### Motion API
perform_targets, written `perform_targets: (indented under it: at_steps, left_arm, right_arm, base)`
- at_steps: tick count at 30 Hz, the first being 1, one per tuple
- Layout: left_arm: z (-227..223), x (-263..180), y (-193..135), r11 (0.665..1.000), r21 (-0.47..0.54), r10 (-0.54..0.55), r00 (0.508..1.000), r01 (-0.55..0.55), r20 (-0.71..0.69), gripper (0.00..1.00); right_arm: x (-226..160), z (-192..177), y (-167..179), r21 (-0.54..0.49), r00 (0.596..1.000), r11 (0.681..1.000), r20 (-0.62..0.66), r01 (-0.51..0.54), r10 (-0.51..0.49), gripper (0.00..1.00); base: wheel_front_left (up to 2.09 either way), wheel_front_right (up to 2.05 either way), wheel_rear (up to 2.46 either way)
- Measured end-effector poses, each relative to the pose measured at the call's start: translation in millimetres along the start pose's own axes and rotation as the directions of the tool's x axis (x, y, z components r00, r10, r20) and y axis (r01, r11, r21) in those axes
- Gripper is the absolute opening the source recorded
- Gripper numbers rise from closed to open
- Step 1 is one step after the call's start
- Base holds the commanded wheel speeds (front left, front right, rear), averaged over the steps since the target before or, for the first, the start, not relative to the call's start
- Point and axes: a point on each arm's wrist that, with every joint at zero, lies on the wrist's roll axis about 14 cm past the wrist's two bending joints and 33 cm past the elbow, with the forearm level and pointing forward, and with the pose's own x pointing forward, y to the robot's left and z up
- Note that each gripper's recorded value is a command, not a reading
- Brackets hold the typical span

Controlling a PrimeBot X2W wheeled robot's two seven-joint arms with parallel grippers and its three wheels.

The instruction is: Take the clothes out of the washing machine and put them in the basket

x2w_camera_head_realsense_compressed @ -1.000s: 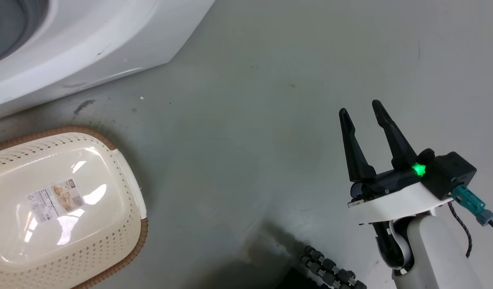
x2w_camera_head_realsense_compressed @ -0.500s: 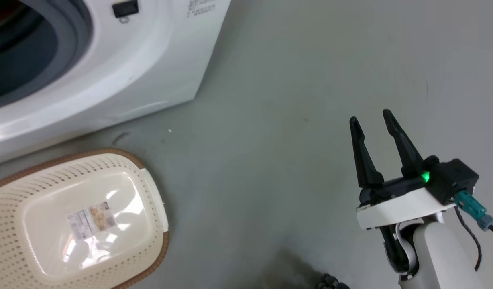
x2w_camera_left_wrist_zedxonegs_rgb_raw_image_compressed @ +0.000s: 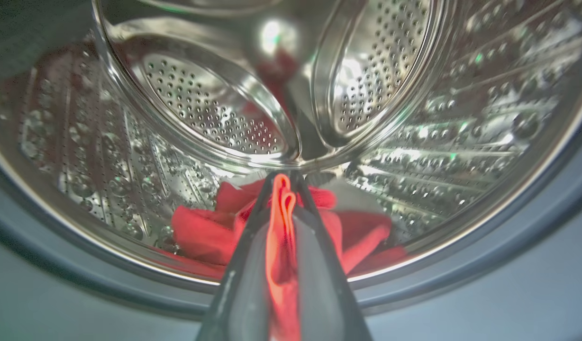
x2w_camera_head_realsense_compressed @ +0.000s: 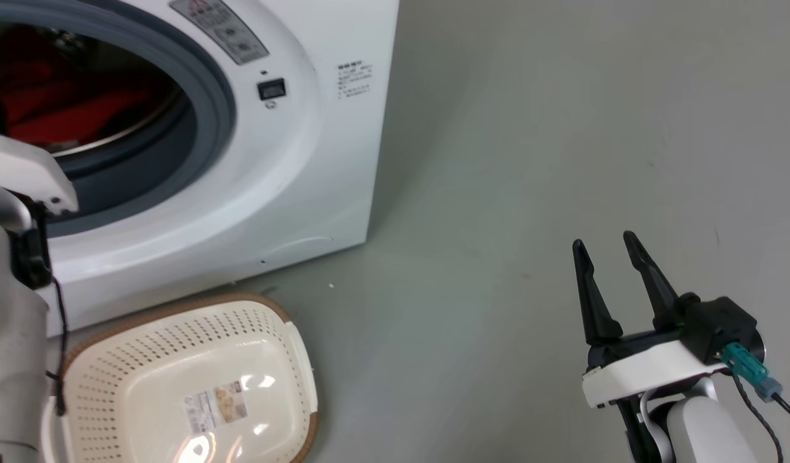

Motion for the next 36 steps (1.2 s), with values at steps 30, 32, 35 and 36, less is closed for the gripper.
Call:
perform_targets:
  at_steps: [30, 32, 35, 36]
  left_arm:
    - [109, -133, 10, 0.997, -0.072, 0.005, 0.926, 0.024, 0.378, 0.0]
    - [115, -144, 9, 0.997, -0.073, 0.007, 0.92, 0.024, 0.392, 0.0]
    - [118, -162, 6, 0.997, -0.078, 0.008, 0.916, 0.025, 0.4, 0.0]
    - [117, -168, 7, 0.997, -0.079, 0.01, 0.917, 0.023, 0.398, 0.0]
  right_arm:
    - [1, 24, 49, 0.014, 0.988, 0.989, 0.05, -0.147, 0.146, 1.0]
    - [2, 24, 53, 0.014, 0.986, 0.987, 0.046, -0.158, 0.157, 1.0]
    - [4, 23, 59, 0.012, 0.984, 0.984, 0.041, -0.176, 0.176, 1.0]
    - [5, 24, 61, 0.01, 0.983, 0.983, 0.042, -0.182, 0.181, 1.0]
  base:
    - [0.0, 0.0, 0.0]
    - [0.0, 0.0, 0.0]
    - [0.0, 0.0, 0.0]
    - [0.0, 0.0, 0.0]
